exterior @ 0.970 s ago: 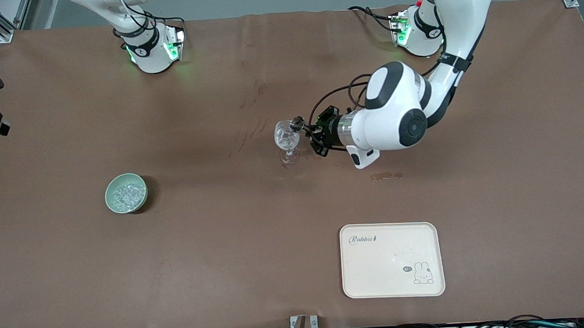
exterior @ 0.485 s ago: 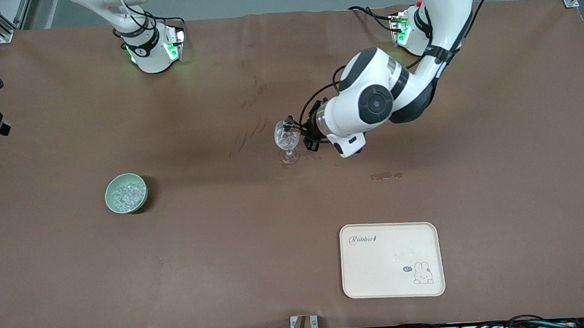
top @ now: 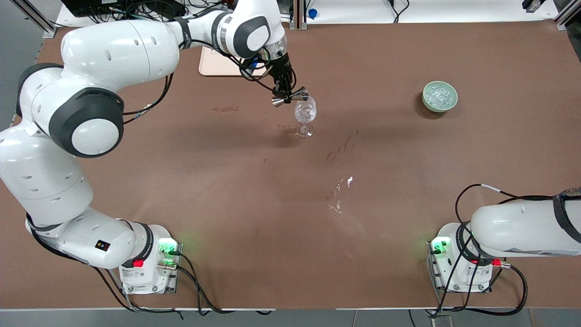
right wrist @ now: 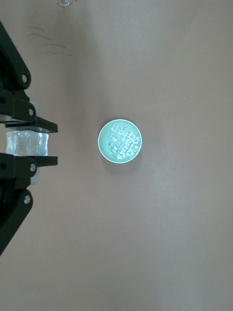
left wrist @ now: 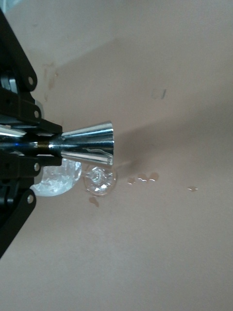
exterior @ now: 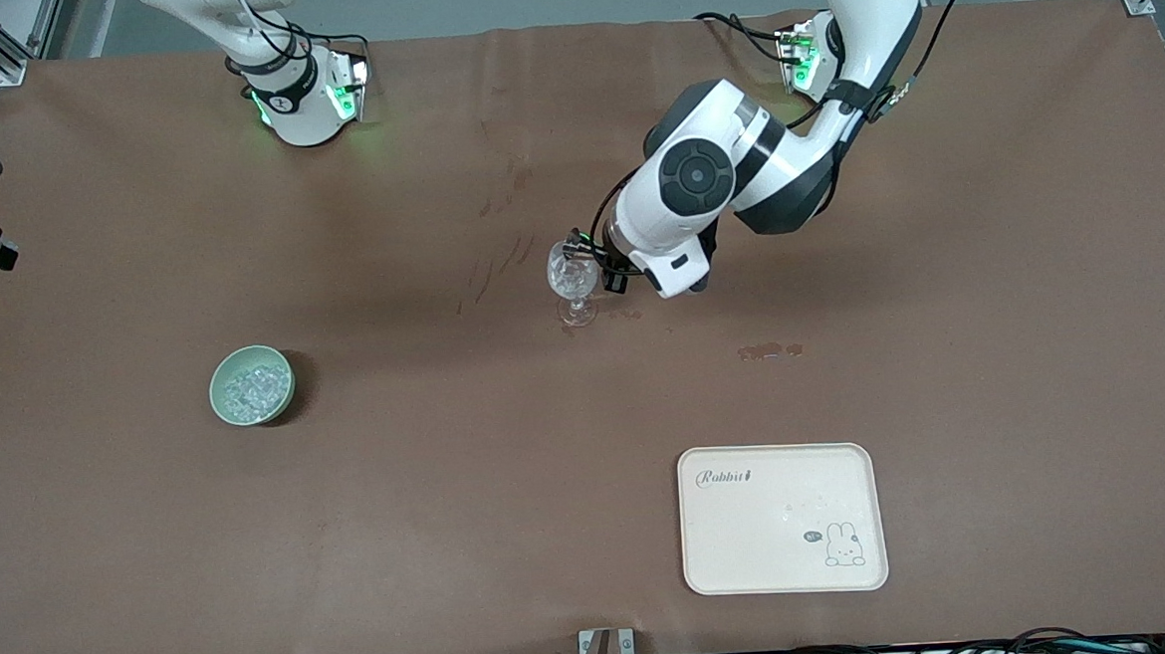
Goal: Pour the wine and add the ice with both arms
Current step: 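Tilt the jigger to pour into the wine glass with the left gripper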
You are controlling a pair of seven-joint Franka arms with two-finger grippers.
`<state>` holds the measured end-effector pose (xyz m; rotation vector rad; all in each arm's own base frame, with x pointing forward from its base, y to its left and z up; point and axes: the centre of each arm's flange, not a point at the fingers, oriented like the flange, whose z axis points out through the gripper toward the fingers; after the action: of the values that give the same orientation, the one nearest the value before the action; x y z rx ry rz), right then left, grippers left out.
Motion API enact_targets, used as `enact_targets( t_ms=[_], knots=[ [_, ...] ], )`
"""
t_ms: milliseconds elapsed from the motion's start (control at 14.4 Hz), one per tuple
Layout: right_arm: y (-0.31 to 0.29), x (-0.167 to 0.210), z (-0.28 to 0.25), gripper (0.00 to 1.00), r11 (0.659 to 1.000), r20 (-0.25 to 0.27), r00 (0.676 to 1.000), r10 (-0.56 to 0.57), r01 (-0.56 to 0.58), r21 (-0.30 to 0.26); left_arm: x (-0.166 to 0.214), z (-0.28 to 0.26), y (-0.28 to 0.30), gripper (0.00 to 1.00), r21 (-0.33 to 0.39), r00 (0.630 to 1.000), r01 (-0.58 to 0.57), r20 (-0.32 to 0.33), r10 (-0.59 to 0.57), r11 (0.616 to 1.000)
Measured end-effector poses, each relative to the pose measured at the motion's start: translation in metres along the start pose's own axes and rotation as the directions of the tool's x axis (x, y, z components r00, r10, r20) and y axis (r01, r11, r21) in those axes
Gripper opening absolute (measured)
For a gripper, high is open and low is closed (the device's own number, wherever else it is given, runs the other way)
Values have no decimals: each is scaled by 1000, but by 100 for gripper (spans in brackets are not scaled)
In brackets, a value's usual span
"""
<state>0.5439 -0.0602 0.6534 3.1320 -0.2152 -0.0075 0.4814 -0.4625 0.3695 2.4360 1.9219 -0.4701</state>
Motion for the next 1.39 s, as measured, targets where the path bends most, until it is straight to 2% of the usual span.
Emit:
enact_targets(
  t_ms=[139,693,831,970,1177,1385],
  knots=[
    [0,0,0,23,1000,0,1000,0,0,0,-3,1,-2,21,-5,1000,0,-15,0,1000],
    [0,0,0,23,1000,0,1000,0,0,1,-1,3,2,21,-1,1000,1,-8,-1,1000],
    [0,0,0,23,1000,0,1000,0,0,1,0,2,4,21,30,998,-13,65,11,999],
    [0,0,0,23,1000,0,1000,0,0,1,9,-4,11,21,57,985,-32,173,22,998],
    [-2,0,0,23,1000,3,1000,-4,4,2,50,-24,33,21,65,948,-34,317,12,997],
    [-28,-3,2,23,999,16,999,-39,38,11,106,-53,60,21,45,892,25,451,-43,999]
  ],
)
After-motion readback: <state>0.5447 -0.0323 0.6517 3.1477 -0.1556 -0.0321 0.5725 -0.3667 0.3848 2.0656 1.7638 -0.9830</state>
